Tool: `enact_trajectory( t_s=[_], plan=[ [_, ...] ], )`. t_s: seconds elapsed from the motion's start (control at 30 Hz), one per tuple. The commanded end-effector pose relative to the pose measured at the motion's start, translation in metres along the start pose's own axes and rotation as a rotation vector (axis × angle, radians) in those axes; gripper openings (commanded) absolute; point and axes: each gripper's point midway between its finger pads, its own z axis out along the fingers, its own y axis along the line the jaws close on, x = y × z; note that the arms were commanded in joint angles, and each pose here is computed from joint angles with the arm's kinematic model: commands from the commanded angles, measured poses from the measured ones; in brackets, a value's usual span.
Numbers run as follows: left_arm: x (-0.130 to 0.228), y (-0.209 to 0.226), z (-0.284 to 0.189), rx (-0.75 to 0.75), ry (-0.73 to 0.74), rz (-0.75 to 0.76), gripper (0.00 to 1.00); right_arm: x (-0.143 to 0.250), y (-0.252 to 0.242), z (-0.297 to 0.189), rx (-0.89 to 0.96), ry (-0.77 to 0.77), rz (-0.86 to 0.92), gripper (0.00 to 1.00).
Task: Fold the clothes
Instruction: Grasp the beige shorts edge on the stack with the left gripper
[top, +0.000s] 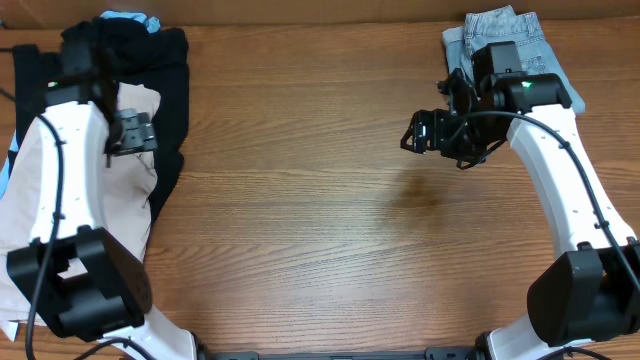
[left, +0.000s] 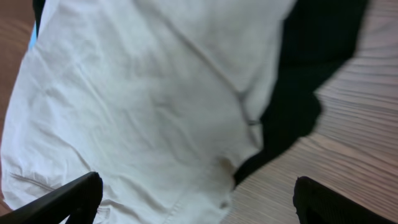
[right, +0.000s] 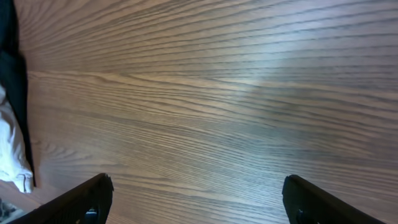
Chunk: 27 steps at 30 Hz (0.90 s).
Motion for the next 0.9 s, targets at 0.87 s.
enact_trajectory(
  t_s=[0.87],
  plan=[
    [-0.012, 0.201, 0.118, 0.162, -0.195, -0.221, 1.00, 0.006, 0.013, -0.002, -0.012, 0.015, -0.020, 0.98]
  ],
)
